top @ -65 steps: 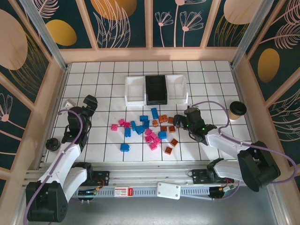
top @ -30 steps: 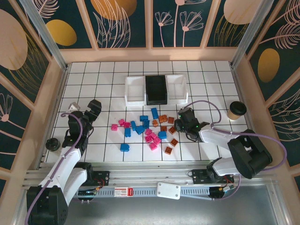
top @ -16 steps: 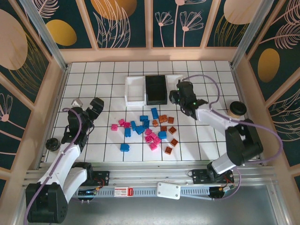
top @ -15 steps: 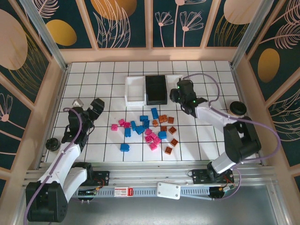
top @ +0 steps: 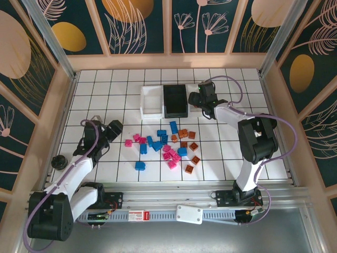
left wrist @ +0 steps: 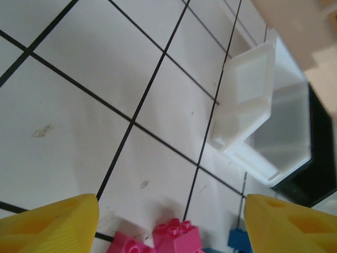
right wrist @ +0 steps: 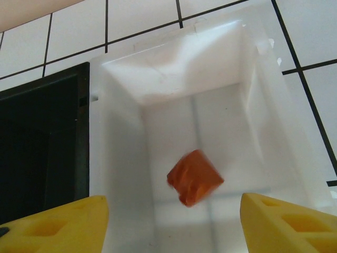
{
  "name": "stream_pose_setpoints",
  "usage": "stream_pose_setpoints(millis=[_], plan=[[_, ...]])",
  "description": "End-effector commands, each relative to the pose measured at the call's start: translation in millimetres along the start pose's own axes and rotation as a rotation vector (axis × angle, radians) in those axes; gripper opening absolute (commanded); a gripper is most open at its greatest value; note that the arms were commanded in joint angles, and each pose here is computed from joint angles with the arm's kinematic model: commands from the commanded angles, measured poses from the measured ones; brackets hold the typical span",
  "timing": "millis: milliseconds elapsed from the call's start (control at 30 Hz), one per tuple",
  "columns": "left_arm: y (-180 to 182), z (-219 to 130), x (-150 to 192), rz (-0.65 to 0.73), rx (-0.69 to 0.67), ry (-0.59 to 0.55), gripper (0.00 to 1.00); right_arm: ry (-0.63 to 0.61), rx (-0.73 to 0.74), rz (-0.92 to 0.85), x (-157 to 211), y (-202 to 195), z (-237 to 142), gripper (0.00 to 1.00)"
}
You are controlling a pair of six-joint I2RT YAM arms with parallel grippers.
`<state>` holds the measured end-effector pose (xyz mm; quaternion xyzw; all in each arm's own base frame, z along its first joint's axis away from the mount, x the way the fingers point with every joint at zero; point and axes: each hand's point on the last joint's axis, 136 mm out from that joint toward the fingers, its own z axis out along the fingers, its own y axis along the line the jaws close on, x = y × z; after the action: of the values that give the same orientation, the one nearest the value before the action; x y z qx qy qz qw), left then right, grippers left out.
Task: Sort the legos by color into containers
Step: Place the lego in the container, then pick up the lego from the bottom-left of the table.
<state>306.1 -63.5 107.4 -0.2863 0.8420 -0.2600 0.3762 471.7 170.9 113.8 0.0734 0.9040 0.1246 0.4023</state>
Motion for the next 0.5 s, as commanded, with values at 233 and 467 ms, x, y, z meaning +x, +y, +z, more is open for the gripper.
stream_pose_setpoints(millis=[233,467], plan=[[24.6,12.9,51.0,0.183,-0.195,0.082,0.67,-0.041,-0.052,0.051,14.3,-4.8,-34.1,0.67],[16.4,17.8,61.9,0.340,-0.219,0.085,0.67,-0.039,-0.058,0.066,25.9,-12.4,-45.9,0.67]])
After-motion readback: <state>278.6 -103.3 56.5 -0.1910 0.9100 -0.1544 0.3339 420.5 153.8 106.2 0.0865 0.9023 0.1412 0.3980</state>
